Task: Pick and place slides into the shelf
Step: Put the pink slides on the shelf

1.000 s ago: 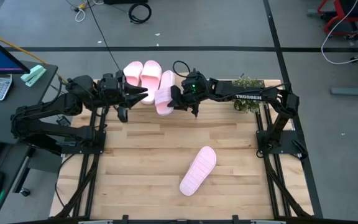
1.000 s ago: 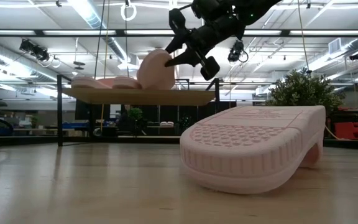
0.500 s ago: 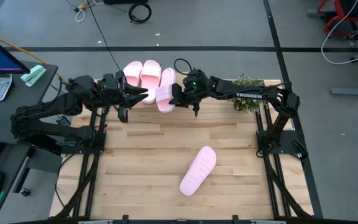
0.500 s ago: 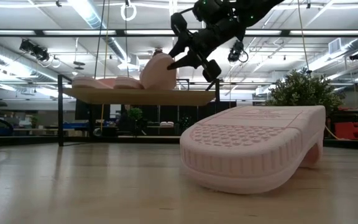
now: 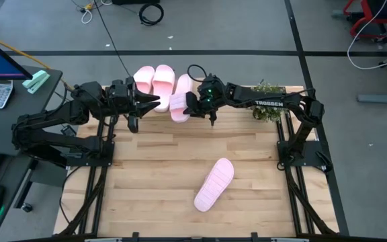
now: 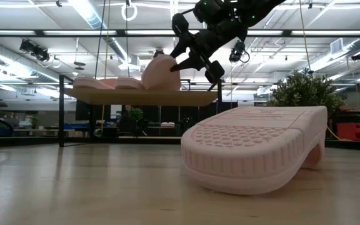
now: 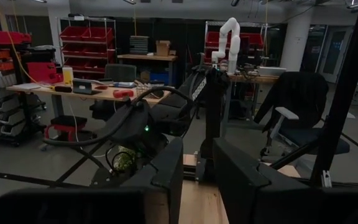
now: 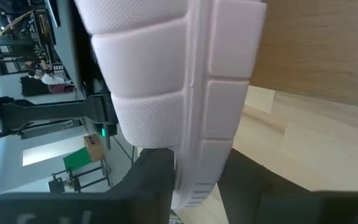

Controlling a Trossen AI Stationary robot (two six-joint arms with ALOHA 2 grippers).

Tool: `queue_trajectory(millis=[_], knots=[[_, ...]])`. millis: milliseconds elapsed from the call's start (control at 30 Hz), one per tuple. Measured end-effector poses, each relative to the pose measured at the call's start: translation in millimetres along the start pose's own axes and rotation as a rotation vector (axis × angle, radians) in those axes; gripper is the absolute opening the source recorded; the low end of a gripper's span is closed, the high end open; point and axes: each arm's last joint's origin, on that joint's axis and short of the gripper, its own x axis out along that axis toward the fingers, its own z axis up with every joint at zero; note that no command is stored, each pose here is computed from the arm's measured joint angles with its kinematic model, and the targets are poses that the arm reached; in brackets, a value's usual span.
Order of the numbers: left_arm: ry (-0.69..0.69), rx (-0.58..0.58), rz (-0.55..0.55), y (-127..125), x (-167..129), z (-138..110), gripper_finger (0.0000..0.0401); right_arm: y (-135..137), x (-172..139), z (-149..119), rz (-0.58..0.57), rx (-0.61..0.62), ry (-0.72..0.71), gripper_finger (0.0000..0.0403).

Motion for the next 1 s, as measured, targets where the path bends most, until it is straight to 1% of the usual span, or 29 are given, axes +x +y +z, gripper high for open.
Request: queue_trajectory(millis=[167, 333, 533, 600, 767, 1000], knots=[[0.000, 0.000, 0.000, 0.0, 0.0, 0.0, 0.0088, 0.0, 0.0, 0.0, -0.001, -0.014, 0.000, 0.0148], [0.000, 0.000, 0.000, 0.0, 0.0, 0.0, 0.0094, -0.9, 0.1, -0.4, -0.008, -0.025, 0.005, 0.0176], [0.000, 0.000, 0.000, 0.1, 0.0, 0.0, 0.0097, -2.2, -0.3, -3.0, -0.005, -0.018, 0.102, 0.0212], [0.000, 0.000, 0.000, 0.1, 0.0, 0.0, 0.0094, -2.4, -0.7, -2.5, -0.003, -0.016, 0.114, 0.0221], [-0.001, 0.000, 0.000, 0.0, 0.0, 0.1, 0.0093, -4.9, -0.8, -3.2, -0.026, -0.006, 0.123, 0.0228], [-0.001, 0.000, 0.000, 0.0, 0.0, 0.1, 0.0098, -8.7, -1.1, -4.0, -0.062, -0.016, 0.130, 0.0220]])
